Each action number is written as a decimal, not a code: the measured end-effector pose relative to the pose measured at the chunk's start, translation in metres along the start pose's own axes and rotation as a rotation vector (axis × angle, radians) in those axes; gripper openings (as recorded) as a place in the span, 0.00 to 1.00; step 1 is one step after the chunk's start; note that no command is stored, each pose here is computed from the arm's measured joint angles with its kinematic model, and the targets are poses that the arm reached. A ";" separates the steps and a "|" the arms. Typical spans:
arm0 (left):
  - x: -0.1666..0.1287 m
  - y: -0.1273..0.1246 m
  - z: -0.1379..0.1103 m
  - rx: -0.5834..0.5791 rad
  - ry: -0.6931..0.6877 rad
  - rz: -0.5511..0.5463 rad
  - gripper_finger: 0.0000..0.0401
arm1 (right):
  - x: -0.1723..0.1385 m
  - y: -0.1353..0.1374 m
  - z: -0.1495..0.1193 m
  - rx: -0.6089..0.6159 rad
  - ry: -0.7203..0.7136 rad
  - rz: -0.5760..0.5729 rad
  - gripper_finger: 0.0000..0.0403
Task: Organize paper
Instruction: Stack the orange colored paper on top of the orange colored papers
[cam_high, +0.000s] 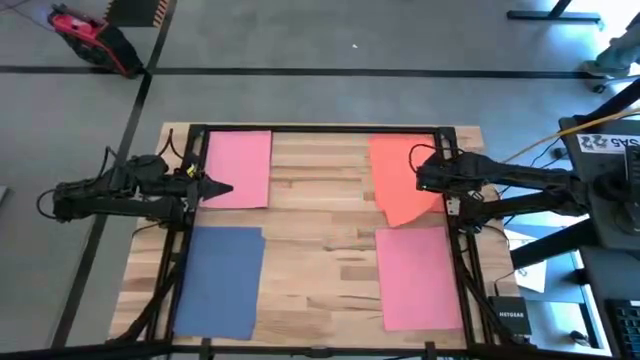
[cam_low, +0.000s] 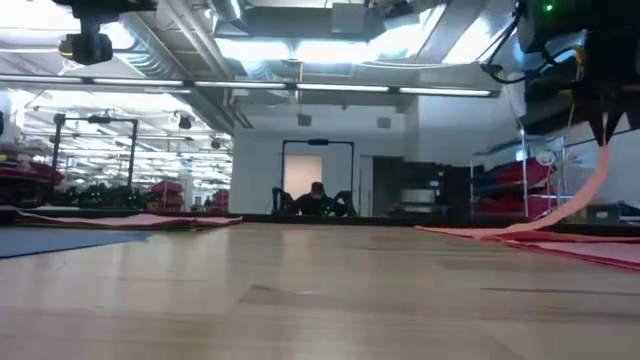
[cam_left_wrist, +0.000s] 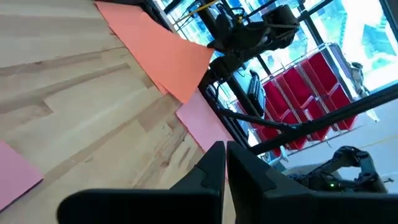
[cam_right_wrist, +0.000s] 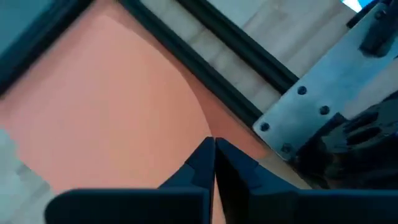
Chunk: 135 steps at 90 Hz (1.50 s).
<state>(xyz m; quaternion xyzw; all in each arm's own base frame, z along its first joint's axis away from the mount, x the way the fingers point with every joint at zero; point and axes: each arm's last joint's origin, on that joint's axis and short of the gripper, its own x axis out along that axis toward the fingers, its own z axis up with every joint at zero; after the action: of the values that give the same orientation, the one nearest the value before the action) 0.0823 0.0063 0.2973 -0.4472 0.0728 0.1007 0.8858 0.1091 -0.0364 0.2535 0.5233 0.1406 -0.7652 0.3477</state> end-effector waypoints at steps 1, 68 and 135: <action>0.000 0.000 0.000 0.000 0.000 0.000 0.00 | 0.000 0.000 0.000 0.004 -0.001 0.000 0.00; 0.000 0.000 0.000 0.003 0.000 0.000 0.00 | 0.008 0.014 0.008 0.112 -0.132 0.046 0.00; 0.000 0.001 0.000 0.019 -0.010 0.011 0.00 | 0.039 0.029 -0.014 -0.119 -0.029 -0.118 0.05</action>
<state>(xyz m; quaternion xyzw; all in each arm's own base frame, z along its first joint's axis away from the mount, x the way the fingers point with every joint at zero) 0.0820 0.0067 0.2970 -0.4380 0.0717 0.1074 0.8896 0.1304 -0.0640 0.2164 0.4812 0.2113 -0.7821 0.3347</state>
